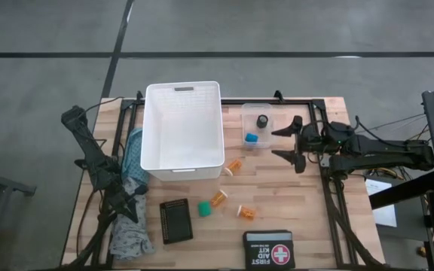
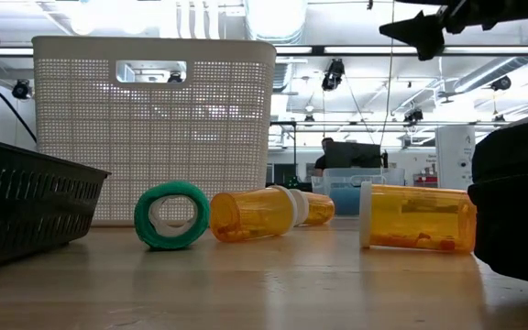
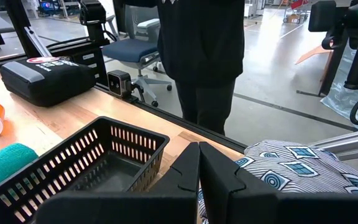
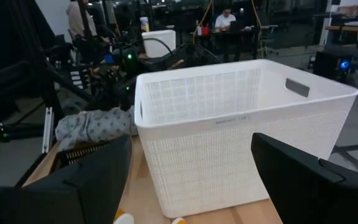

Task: Pick & place medical supplies in basket/bin
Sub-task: Put the green roll bandage into the transparent bin

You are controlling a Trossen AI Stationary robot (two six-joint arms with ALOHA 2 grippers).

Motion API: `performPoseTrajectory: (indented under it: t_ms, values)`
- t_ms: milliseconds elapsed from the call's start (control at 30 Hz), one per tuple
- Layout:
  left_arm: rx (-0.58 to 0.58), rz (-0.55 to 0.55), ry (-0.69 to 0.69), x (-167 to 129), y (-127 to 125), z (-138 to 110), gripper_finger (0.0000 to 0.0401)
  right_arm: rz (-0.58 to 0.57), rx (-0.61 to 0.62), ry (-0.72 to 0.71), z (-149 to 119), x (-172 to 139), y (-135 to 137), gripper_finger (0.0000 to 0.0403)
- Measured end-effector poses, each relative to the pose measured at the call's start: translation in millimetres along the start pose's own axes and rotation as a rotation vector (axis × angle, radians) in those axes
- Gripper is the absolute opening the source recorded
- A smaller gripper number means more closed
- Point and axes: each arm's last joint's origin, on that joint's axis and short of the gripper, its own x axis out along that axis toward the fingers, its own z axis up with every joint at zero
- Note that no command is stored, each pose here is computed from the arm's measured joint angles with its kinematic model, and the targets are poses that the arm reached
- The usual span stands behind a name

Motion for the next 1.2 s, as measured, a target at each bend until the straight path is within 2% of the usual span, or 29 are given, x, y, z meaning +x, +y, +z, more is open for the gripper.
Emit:
performPoseTrajectory:
  t_ms: [1200]
  values:
    - [0.0, 0.0, 0.0, 0.0, 0.0, 0.0, 0.001, 0.002, -0.003, -0.004, 3.3, -0.6, 0.5, 0.0327]
